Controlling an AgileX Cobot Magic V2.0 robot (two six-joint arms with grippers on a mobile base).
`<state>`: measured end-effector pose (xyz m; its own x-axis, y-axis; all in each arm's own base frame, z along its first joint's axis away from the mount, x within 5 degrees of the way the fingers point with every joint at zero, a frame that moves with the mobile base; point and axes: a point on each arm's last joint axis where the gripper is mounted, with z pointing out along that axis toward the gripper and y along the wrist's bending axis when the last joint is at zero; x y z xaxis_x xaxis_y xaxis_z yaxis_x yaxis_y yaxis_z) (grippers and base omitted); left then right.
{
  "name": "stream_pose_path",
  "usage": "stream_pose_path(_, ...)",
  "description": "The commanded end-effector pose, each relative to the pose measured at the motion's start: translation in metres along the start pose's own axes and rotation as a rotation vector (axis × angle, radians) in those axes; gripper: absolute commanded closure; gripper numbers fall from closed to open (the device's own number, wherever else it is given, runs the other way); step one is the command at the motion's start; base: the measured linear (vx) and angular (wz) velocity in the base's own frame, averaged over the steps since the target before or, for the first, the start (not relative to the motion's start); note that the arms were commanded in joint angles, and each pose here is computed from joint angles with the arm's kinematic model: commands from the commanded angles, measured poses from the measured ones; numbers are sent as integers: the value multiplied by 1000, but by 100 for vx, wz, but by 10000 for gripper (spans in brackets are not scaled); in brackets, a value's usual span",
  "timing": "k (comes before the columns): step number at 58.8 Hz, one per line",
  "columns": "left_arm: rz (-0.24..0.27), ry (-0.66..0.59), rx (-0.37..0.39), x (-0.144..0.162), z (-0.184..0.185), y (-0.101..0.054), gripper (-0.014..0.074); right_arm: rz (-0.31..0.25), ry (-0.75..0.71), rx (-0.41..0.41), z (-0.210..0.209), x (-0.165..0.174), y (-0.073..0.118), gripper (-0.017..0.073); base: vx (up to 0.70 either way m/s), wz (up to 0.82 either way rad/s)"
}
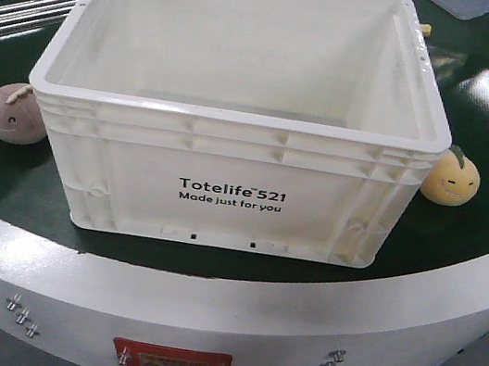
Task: Place moving items into box and shelve
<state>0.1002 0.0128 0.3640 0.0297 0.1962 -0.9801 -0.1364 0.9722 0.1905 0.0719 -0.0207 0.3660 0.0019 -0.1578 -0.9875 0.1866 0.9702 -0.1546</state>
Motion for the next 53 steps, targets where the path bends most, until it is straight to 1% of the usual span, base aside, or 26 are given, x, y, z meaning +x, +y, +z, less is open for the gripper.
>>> stream_pose_path(1,-11,-106,-12,-18,-1,3,606,-38,-73,-30,2,-15,3,568,0,0)
stream_pose_path(4,-17,-107,-12,-18,-1,3,606,-28,-77,-43,3,-15,4,568,0,0)
stream_pose_path(6,-47,-112,-8,-19,-1,3,606,-17,-82,-59,5,-16,6,568,0,0)
stream_pose_path(8,-97,-117,-4,-19,0,2,606,-8,-90,-80,6,-17,9,568,0,0)
stream_pose_path(10,-133,-114,0,-18,1,2,606,-1,-102,-110,8,-18,12,568,0,0)
stream_pose_path(13,-164,-105,3,-17,3,2,606,17,-125,-168,12,-21,20,568,0,0)
stream_pose_path(19,-158,-87,7,-16,6,1,605,42,-167,-279,21,-25,34,568,0,0)
stream_pose_path(23,-158,-79,20,-15,6,0,605,38,-201,-353,27,-28,44,568,0,0)
stream_pose_path(26,-148,-77,33,-15,6,-2,605,35,-217,-394,31,-29,50,567,0,0)
stream_pose_path(31,-149,-75,45,-15,6,-3,605,43,-233,-461,38,-29,60,567,0,0)
stream_pose_path(34,-149,-72,50,-15,6,-3,605,66,-236,-494,41,-29,64,567,0,0)
stream_pose_path(38,-125,-63,53,-14,6,-4,605,112,-246,-551,44,-30,71,567,0,0)
stream_pose_path(42,-105,-51,53,-13,6,-4,605,131,-256,-608,46,-31,77,567,0,0)
stream_pose_path(46,-99,-40,54,-12,6,-4,605,124,-271,-668,45,-31,83,567,0,0)
stream_pose_path(50,-99,-40,54,-12,6,-4,605,101,-280,-724,43,-31,87,566,0,0)
stream_pose_path(53,-99,-41,54,-12,6,-4,605,44,-280,-758,41,-29,90,565,0,0)
